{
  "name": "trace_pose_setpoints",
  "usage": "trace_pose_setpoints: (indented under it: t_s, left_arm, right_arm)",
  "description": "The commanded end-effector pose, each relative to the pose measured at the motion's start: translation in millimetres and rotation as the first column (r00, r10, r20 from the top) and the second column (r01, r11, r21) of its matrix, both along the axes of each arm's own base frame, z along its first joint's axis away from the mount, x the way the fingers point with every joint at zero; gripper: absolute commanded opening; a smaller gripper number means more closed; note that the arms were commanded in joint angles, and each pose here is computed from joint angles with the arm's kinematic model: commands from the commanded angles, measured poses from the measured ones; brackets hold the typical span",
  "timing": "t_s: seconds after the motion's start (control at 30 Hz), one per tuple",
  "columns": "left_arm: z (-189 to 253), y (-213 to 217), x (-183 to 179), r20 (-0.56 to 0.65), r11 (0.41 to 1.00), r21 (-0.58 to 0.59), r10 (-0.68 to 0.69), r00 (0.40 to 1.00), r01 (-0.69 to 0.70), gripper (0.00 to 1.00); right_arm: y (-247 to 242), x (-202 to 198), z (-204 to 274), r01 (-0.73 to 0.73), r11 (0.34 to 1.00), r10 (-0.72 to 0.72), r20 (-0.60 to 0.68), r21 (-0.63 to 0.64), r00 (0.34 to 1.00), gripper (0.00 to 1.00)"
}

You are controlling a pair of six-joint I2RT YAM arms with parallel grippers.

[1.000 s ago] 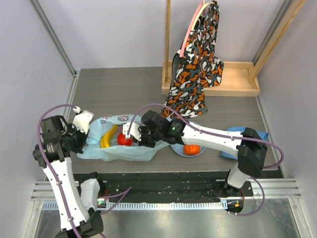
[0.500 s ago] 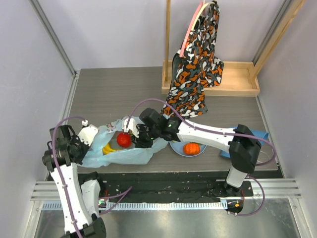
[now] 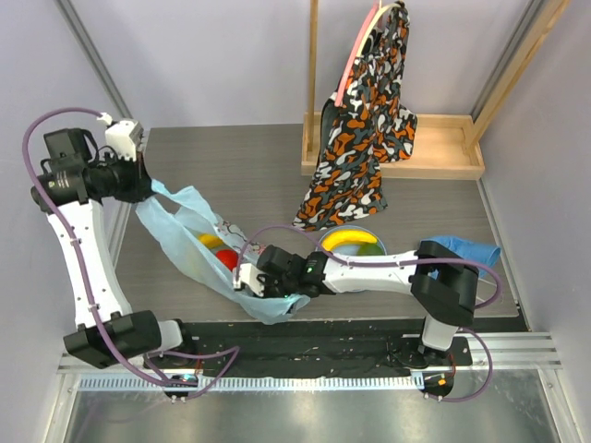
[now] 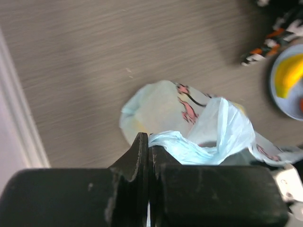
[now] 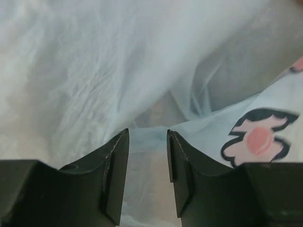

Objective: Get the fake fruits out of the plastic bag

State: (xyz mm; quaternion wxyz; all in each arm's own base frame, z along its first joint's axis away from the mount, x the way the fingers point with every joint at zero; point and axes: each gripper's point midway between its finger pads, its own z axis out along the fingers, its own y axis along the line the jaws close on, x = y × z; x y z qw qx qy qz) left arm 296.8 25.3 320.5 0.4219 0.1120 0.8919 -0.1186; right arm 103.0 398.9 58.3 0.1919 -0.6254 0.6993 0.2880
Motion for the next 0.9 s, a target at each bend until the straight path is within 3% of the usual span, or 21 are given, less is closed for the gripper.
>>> trace_pose_setpoints:
  t_s: [0.0,0.03,0.1,0.13,0.2,0.27,0.37,0.53,0.67,0.8,0.87]
  left_arm:
    - [-31,-42,-83,-0.215,0.987,-0.114,-0.138,0.967,0.115,0.00]
    - [-37,-35,-105,-0.212,0.992,-0.006,-0.122,0.970,0.123,0.00]
    - [-55,-32,-137,-0.270,0.989,0.059,-0.113,0.956,0.133,0.00]
    - [-54,-30,-153,-0.239,0.978,0.137,-0.121,0.964,0.156,0.00]
    - [-59,-22,-175,-0.273,0.971,0.207,-0.062,0.960,0.121,0.00]
    - [-55,-19,-182,-0.273,0.973,0.226,0.013,0.962,0.051,0.00]
    - [-54,-30,-176,-0.266,0.984,0.162,-0.027,0.964,0.072,0.00]
    - [-67,-47,-157,-0.317,0.999,-0.009,-0.047,0.947,0.046,0.00]
    - [-68,-45,-143,-0.310,0.999,-0.029,-0.043,0.950,0.036,0.00]
    - [-77,-38,-134,-0.337,1.000,-0.023,-0.009,0.942,0.002,0.00]
    - [-84,-29,-126,-0.334,1.000,0.012,0.029,0.942,-0.026,0.00]
  right_arm:
    - [28,38,50,0.013,0.992,-0.039,0.209,0.128,0.977,0.45]
    - [28,46,52,0.011,0.992,-0.042,0.252,0.123,0.967,0.43]
    - [25,74,66,0.086,0.989,-0.123,0.370,0.116,0.921,0.42]
    - [20,87,73,0.133,0.984,-0.170,0.423,0.116,0.890,0.43]
    - [12,107,97,0.192,0.969,-0.242,0.474,0.154,0.847,0.44]
    - [16,110,117,0.152,0.970,-0.227,0.479,0.191,0.848,0.45]
    - [41,113,137,0.096,0.965,-0.203,0.461,0.244,0.864,0.46]
    - [88,117,110,0.050,0.971,-0.141,0.393,0.235,0.909,0.45]
    - [123,126,109,0.045,0.957,-0.152,0.361,0.288,0.920,0.43]
    - [139,73,119,-0.072,0.928,0.016,0.155,0.366,0.988,0.41]
    - [133,23,103,-0.198,0.913,0.193,0.051,0.358,0.980,0.42]
